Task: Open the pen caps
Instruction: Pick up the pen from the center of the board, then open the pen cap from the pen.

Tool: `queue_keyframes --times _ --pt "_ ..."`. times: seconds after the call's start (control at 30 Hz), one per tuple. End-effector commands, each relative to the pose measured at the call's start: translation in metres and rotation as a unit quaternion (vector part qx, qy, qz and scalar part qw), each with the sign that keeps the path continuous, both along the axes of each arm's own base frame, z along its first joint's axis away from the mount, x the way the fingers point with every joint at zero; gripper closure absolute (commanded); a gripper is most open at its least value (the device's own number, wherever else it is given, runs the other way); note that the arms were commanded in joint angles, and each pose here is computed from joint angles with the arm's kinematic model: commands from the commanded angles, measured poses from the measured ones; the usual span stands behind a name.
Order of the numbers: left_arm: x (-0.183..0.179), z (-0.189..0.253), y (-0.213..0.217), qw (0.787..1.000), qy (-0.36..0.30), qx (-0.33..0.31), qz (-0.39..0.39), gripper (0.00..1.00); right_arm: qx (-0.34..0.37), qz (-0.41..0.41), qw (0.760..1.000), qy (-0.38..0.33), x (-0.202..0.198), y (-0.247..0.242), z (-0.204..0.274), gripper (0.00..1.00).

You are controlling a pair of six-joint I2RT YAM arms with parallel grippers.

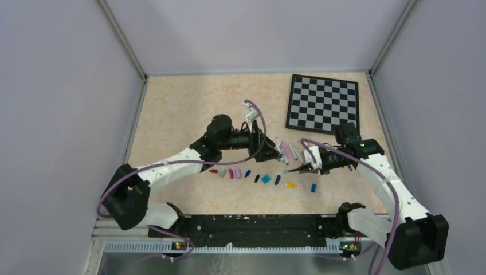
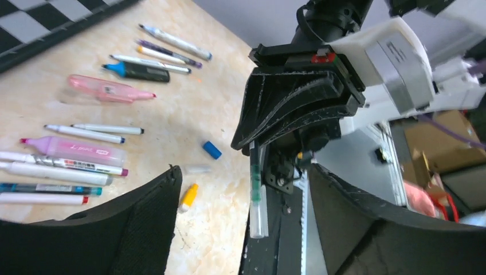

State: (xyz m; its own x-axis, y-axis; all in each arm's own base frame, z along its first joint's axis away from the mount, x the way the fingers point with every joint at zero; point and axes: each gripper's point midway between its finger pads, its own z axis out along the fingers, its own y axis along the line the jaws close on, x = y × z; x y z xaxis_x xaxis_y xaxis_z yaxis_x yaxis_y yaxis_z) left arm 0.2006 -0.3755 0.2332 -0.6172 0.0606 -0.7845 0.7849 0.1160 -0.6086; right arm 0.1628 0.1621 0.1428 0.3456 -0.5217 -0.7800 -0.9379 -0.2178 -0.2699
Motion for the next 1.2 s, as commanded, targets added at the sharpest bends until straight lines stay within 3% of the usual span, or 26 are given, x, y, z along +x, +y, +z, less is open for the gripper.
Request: queue_keyframes --times 0.0,0.17,0.3,0.53,0.7,0.93,1.17 --pt "0.019 0.029 0.022 0.99 -0.068 -0.076 0.102 0.03 0.102 -0.067 0.989 0.085 -0.002 0.012 0.027 1.0" --pt "0.012 0.036 0.044 0.982 -0.047 -0.143 0.111 0.01 0.144 -0.113 0.971 0.155 0.005 0.018 0.033 1.0" --pt "0.004 0.04 0.053 0.976 -0.046 -0.189 0.096 0.01 0.188 -0.14 0.943 0.237 0.01 0.023 0.04 1.0" --pt "0.007 0.038 0.046 0.975 -0.014 -0.203 0.085 0.01 0.248 -0.112 0.89 0.365 0.009 0.032 0.059 1.0" --pt "0.013 0.043 0.039 0.973 -0.006 -0.207 0.103 0.02 0.247 -0.142 0.883 0.372 0.018 0.033 0.055 1.0" --pt "0.012 0.038 0.022 0.973 0.029 -0.206 0.101 0.13 0.245 -0.17 0.879 0.371 0.026 0.033 0.049 1.0" --pt "0.011 0.041 0.002 0.97 0.042 -0.216 0.101 0.35 0.242 -0.183 0.877 0.371 0.029 0.034 0.044 1.0"
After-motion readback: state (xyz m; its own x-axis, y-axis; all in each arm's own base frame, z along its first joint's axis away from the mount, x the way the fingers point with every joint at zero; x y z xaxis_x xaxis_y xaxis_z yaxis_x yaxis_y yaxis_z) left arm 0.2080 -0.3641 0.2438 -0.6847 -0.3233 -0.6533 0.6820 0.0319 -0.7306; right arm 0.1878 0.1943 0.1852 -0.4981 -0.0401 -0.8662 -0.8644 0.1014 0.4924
